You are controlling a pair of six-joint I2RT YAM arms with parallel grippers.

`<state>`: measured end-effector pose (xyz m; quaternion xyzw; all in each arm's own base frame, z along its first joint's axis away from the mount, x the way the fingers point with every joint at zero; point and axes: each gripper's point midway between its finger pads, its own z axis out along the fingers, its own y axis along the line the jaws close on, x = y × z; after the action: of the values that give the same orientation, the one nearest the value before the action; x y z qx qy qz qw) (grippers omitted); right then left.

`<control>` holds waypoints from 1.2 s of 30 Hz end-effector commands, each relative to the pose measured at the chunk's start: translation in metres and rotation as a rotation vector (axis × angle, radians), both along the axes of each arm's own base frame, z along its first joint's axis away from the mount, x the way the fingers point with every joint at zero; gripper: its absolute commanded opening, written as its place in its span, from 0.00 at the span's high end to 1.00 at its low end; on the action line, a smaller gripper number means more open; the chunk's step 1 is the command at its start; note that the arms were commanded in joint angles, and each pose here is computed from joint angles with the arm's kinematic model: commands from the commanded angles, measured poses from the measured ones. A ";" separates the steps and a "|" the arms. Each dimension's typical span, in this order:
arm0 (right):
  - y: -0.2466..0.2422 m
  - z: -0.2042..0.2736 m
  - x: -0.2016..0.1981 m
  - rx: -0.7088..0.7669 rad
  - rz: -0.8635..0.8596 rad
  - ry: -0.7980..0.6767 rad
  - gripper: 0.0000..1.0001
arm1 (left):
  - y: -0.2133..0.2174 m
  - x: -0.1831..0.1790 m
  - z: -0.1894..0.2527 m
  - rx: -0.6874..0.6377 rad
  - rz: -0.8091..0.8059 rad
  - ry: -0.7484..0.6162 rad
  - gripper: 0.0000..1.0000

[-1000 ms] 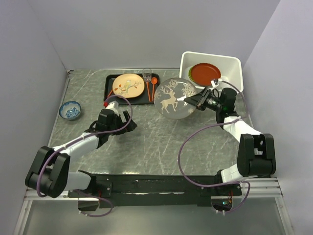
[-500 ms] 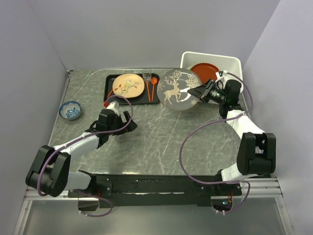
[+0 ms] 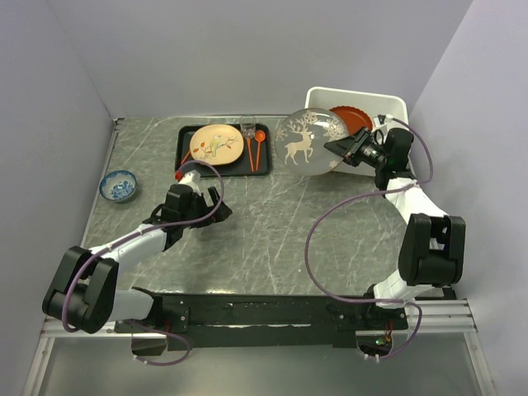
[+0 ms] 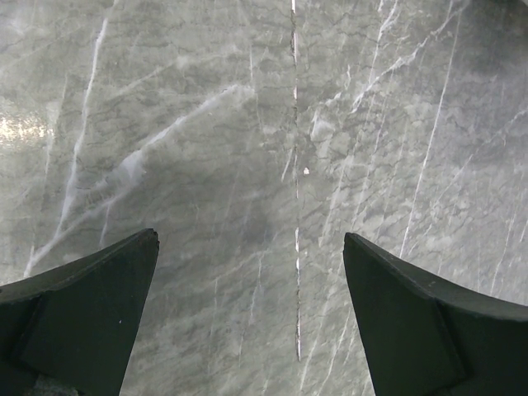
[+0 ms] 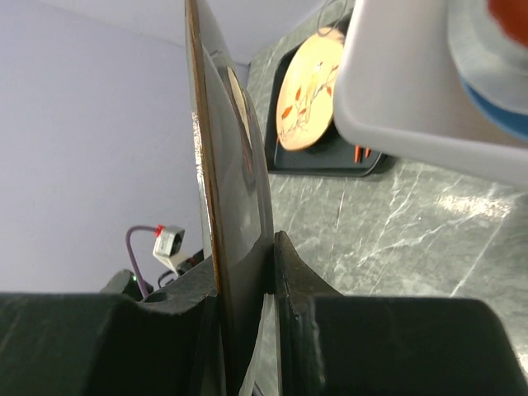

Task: Place the plates into the plastic bin on the countertop
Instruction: Place the plate in the plastic bin.

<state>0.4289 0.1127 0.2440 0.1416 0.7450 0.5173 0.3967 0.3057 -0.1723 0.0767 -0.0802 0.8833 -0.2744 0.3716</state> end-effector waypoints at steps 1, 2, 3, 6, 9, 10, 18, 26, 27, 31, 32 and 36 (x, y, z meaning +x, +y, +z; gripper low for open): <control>-0.012 0.058 0.015 0.019 -0.024 -0.168 1.00 | -0.010 0.005 0.011 -0.052 -0.025 -0.042 0.01; -0.014 0.058 0.017 0.020 -0.031 -0.165 1.00 | -0.010 0.005 0.011 -0.055 -0.025 -0.040 0.01; -0.016 0.059 0.019 0.021 -0.035 -0.166 1.00 | -0.010 0.005 0.010 -0.055 -0.026 -0.037 0.01; -0.023 0.061 0.025 0.028 -0.051 -0.166 1.00 | -0.011 0.006 0.010 -0.054 -0.027 -0.038 0.01; -0.029 0.063 0.031 0.039 -0.063 -0.169 1.00 | -0.009 0.006 0.008 -0.044 -0.024 -0.033 0.01; -0.032 0.063 0.034 0.039 -0.071 -0.167 1.00 | -0.009 0.006 0.008 -0.043 -0.022 -0.033 0.01; -0.053 0.065 0.060 0.000 -0.163 -0.170 1.00 | -0.006 0.006 0.005 -0.025 -0.007 -0.021 0.01; -0.079 0.072 0.095 -0.032 -0.250 -0.173 1.00 | 0.000 0.006 0.003 0.002 0.008 -0.020 0.01; -0.082 0.071 0.098 -0.031 -0.261 -0.167 1.00 | -0.001 0.006 0.002 0.002 0.006 -0.017 0.01; -0.093 0.068 0.111 -0.023 -0.281 -0.153 1.00 | -0.005 0.008 0.003 -0.013 -0.003 -0.018 0.01; -0.094 0.066 0.114 -0.014 -0.282 -0.149 1.00 | -0.004 0.008 0.002 -0.012 -0.004 -0.019 0.01; -0.103 0.062 0.122 -0.016 -0.286 -0.129 1.00 | -0.006 0.011 0.001 -0.007 -0.011 -0.012 0.01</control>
<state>0.5390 0.0177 0.2405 0.2516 0.7339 0.4399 0.4523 0.3067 -0.1731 0.0682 -0.0827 0.8867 -0.2725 0.3642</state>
